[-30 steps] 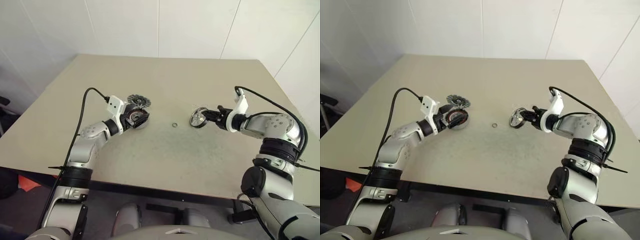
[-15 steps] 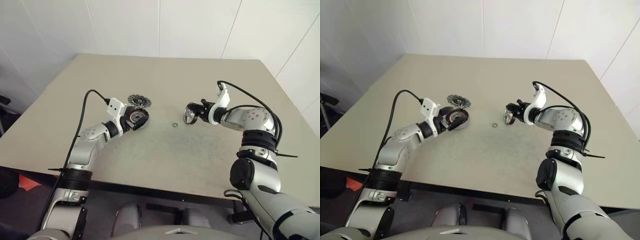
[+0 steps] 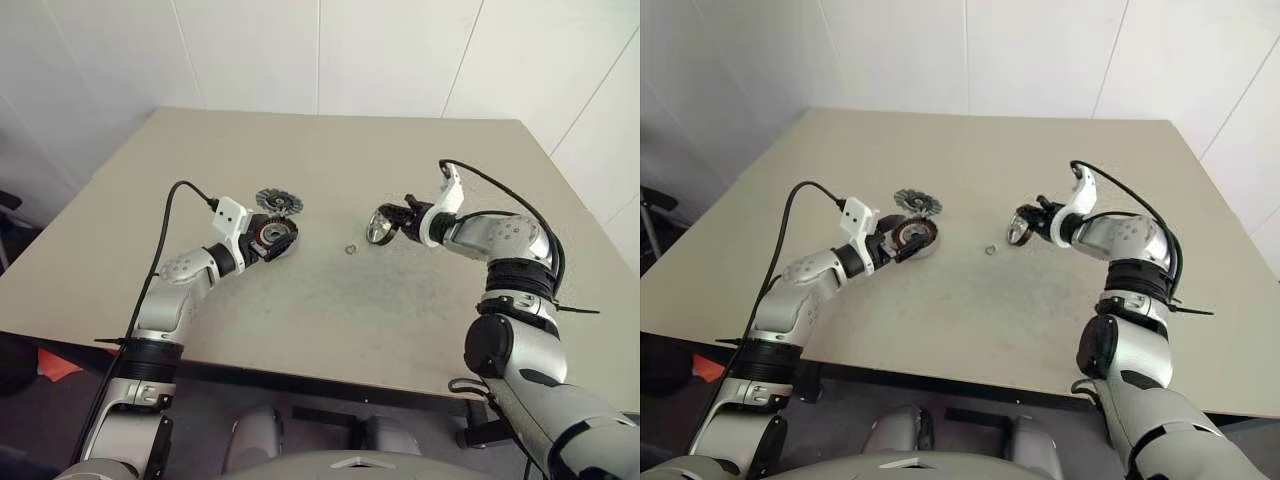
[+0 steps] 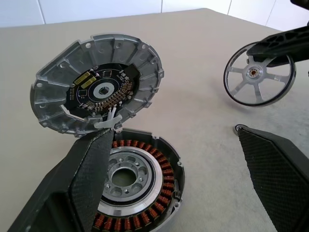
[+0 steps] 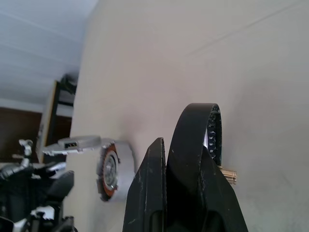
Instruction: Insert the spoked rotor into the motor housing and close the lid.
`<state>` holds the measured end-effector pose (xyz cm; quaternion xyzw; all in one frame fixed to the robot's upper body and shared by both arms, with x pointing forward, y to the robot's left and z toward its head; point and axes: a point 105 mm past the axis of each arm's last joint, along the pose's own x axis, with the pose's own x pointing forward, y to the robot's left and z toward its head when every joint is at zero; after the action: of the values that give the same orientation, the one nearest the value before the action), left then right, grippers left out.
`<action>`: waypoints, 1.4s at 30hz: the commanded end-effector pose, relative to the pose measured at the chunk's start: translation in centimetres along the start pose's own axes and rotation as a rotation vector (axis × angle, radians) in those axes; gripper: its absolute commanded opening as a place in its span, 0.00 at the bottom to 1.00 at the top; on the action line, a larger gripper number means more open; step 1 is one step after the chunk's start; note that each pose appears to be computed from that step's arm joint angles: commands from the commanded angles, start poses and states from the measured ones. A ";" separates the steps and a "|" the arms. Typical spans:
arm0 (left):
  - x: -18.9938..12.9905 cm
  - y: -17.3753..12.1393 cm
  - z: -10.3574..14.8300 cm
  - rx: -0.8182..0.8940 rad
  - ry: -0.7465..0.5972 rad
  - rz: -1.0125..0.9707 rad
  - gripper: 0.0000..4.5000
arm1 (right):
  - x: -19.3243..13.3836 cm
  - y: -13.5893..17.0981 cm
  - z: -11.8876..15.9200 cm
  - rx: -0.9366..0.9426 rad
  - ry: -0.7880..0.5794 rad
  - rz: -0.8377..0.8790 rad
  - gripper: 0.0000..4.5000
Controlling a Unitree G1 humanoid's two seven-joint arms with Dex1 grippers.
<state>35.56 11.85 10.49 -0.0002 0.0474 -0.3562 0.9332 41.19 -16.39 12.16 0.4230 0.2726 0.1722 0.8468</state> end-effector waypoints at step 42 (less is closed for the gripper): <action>0.2 -0.1 1.0 0.067 -0.015 -0.011 0.97 | 0.9 -1.5 7.4 -0.383 -0.414 -0.179 0.56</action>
<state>35.41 11.76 9.95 0.0162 0.0564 -0.3582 0.9318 45.96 -20.17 11.70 0.2914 0.1420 0.0625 0.9439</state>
